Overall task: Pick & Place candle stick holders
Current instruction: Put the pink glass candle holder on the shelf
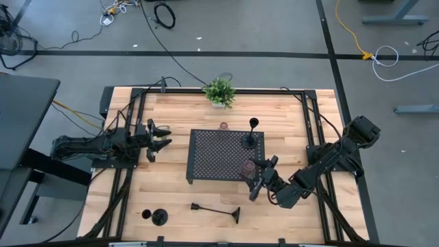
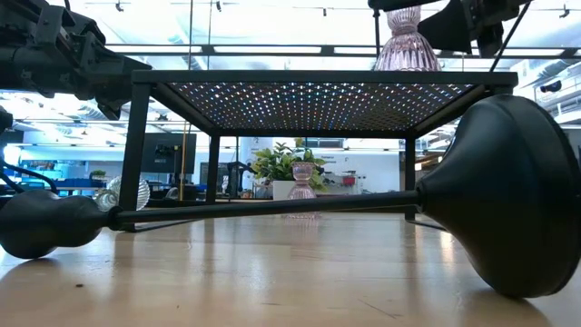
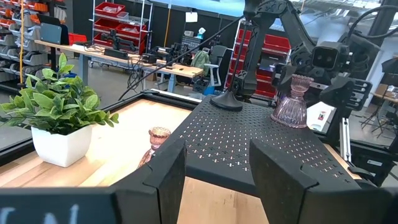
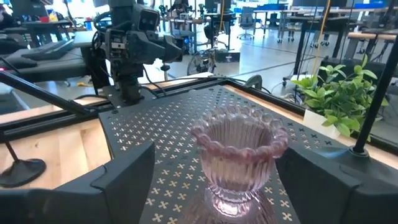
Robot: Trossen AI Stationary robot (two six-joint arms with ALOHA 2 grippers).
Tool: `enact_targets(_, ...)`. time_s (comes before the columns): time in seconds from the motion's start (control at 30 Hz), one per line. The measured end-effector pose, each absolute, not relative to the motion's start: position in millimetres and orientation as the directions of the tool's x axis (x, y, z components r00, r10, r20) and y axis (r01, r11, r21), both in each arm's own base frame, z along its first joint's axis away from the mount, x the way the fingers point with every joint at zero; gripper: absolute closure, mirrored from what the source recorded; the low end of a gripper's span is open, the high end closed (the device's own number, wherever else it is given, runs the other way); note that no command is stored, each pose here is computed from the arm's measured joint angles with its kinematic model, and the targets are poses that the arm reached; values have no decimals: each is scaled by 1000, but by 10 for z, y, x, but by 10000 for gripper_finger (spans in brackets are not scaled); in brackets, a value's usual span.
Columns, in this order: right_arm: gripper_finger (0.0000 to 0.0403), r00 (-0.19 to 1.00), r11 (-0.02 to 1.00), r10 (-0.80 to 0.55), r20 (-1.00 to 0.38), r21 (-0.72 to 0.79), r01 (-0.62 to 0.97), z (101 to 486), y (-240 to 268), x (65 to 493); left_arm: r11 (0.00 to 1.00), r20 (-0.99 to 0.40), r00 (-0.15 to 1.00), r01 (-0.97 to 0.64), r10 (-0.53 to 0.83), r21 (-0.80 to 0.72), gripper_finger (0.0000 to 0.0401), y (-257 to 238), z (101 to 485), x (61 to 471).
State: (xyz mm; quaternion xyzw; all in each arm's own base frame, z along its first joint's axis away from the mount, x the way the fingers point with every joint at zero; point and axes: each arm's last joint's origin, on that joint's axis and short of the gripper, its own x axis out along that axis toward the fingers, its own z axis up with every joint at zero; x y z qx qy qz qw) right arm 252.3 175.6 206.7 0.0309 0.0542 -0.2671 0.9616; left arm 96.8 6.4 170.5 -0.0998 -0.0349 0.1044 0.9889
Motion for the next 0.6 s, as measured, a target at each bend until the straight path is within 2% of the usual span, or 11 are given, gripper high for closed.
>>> enact_targets(0.33,75,850,853,-518,-100,7,521,2159,1775,2462,958,48,976,-199,213,-205,222,63,1704,968)
enact_targets(0.6,75,830,832,-555,-46,-30,554,2354,1889,2224,958,47,976,-199,213,-205,222,63,1704,968)
